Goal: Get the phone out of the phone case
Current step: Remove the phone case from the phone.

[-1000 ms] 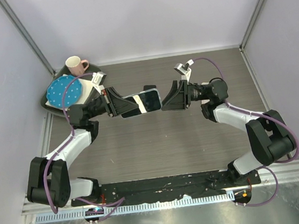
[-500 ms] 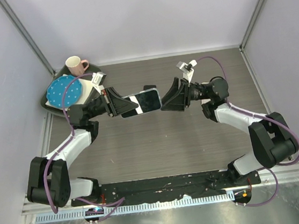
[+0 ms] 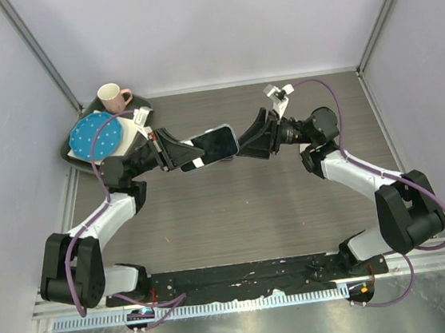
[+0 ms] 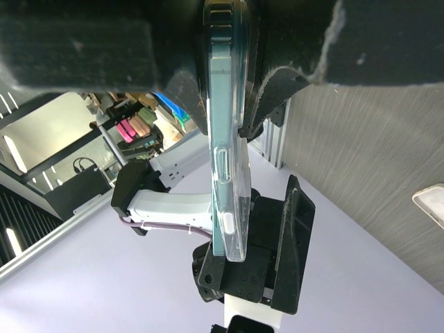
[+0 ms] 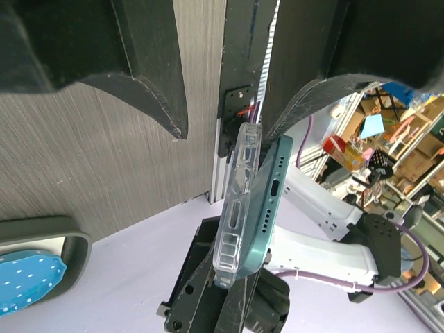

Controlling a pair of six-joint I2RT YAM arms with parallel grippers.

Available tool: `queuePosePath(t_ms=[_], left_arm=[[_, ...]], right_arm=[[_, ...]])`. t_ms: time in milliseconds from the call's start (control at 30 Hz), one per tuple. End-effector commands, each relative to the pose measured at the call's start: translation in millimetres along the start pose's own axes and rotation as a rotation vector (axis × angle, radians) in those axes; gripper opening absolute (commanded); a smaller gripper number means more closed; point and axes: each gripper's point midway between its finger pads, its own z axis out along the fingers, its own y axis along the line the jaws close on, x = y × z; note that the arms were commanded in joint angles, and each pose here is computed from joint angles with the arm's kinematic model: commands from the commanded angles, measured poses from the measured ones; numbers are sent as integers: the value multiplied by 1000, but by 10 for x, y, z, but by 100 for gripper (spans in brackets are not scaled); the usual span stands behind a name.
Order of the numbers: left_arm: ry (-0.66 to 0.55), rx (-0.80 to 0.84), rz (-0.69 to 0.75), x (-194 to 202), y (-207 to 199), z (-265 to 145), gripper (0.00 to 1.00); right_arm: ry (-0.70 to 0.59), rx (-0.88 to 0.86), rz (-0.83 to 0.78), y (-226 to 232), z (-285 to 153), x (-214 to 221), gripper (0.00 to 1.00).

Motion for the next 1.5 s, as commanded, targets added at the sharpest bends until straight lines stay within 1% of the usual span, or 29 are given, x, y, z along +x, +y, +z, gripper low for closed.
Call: queuePosePath(t_ms=[0,33,133,333,433,533,567,600,633,767,867,900,967,1000,1033,1067,1100,1133,1167,1200,1267,1300,1333,1367,1400,1467], left_arm=[[39,33,68,108,-84,4,0],[40,31,63,119,-70,4,0],[47,25,58,131,-46,6,0],[66,10,53,171,6,8,0],[62,-2,45,172,45,11,0],[59,-16,38,173,88,11,0],[60,-26,36,178,120,9,0],[59,-29,35,187,135,4,0],[54,-33,38,181,147,5,0],[36,-43,48,159,167,-14,0],[20,-53,54,134,203,-26,0],[17,-57,54,133,220,-31,0],[15,-67,53,134,258,-37,0],[16,-72,59,140,282,-35,0],[17,-83,49,144,317,-41,0],[14,-89,48,137,333,-40,0],[13,-99,56,128,361,-45,5],[17,-119,31,141,411,-51,12],[22,-126,39,138,426,-53,21],[23,-140,34,136,466,-62,38],[26,-171,44,139,558,-92,49],[33,-191,29,158,607,-107,63],[38,-205,67,153,662,-130,69],[42,-216,71,142,682,-136,73],[43,-235,65,145,728,-156,81],[45,-247,97,106,758,-169,89]], right_arm=[[-162,37,-74,128,59,-477,52],[-178,46,-74,124,59,-511,52],[-173,43,-73,135,78,-548,52],[-121,-2,-66,153,186,-559,50],[-60,-37,-43,213,297,-412,50],[21,-36,-19,198,422,-141,49],[58,-22,26,165,447,-14,49],[85,-36,7,186,496,90,49],[109,-28,38,157,503,201,49],[141,-23,64,134,497,370,45],[151,-19,56,141,479,395,35],[151,-21,66,158,477,390,27],[142,-28,62,189,482,353,15],[140,-31,61,210,481,339,5],[138,-32,69,220,483,327,1],[140,-37,72,235,481,325,1],[136,-36,76,242,476,316,1],[136,-35,88,245,474,323,1],[140,-35,95,237,464,344,1],[141,-28,102,213,451,366,1],[143,-11,118,148,418,415,1],[148,7,140,72,375,489,1],[149,16,149,34,356,520,1],[149,22,155,8,339,544,1],[149,39,171,-51,297,592,1],[149,50,178,-82,270,621,1]])
